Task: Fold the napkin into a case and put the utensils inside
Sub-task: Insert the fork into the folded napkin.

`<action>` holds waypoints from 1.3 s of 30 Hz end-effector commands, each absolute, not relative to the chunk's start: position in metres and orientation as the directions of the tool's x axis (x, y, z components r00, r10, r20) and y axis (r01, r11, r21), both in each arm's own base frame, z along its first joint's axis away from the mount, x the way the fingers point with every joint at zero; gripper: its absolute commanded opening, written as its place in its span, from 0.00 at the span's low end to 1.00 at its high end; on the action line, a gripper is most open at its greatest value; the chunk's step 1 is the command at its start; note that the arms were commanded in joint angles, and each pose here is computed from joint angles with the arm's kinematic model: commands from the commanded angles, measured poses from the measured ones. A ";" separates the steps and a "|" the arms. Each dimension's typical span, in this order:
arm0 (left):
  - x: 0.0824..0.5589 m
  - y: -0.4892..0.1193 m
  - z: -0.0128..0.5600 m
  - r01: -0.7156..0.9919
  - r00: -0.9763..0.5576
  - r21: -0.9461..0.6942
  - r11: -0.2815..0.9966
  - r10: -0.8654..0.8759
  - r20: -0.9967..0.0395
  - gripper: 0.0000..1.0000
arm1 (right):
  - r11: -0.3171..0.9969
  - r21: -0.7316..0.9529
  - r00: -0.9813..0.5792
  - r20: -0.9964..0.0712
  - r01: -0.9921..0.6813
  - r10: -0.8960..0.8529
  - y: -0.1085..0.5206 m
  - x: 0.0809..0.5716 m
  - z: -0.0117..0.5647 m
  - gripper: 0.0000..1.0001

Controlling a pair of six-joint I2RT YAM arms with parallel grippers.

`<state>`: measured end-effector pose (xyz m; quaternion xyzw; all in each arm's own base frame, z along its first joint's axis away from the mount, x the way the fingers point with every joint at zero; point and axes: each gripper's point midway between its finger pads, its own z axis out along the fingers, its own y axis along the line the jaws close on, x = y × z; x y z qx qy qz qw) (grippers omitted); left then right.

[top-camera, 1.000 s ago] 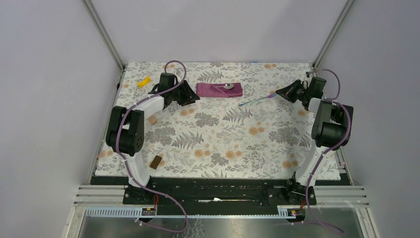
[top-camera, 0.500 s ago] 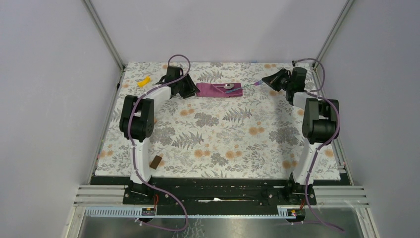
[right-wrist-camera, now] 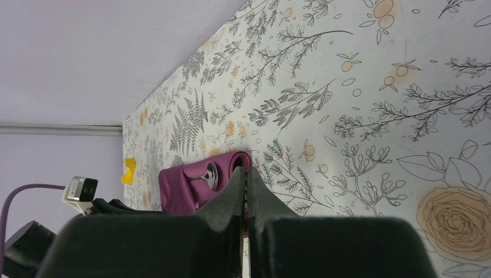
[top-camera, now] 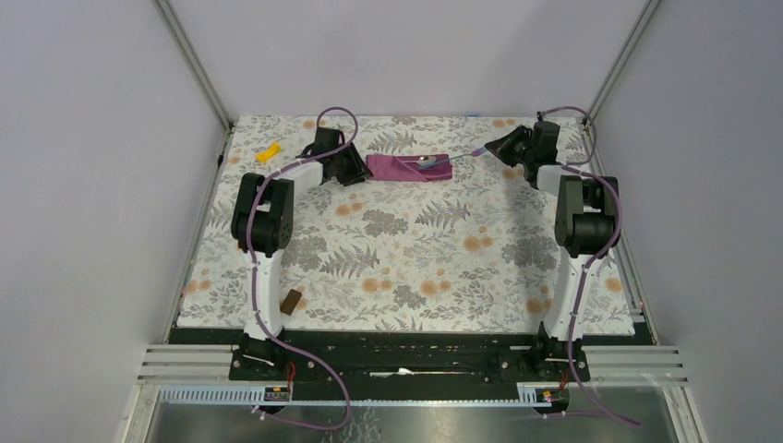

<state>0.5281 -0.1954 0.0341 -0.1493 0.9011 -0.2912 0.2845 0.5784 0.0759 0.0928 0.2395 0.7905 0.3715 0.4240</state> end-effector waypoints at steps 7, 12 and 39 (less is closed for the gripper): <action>0.547 -0.195 0.036 -0.083 -0.770 -0.638 0.765 -0.456 -0.446 0.37 | 0.648 0.761 -0.510 -0.544 0.034 0.666 0.105 0.592 0.099 0.00; 0.544 -0.198 0.034 -0.088 -0.774 -0.652 0.753 -0.464 -0.431 0.35 | 0.639 0.768 -0.514 -0.535 0.034 0.671 0.121 0.591 0.098 0.00; 0.537 -0.202 0.036 -0.093 -0.776 -0.686 0.722 -0.484 -0.404 0.33 | 0.503 0.843 -0.458 -0.376 0.193 0.805 0.201 0.567 0.069 0.00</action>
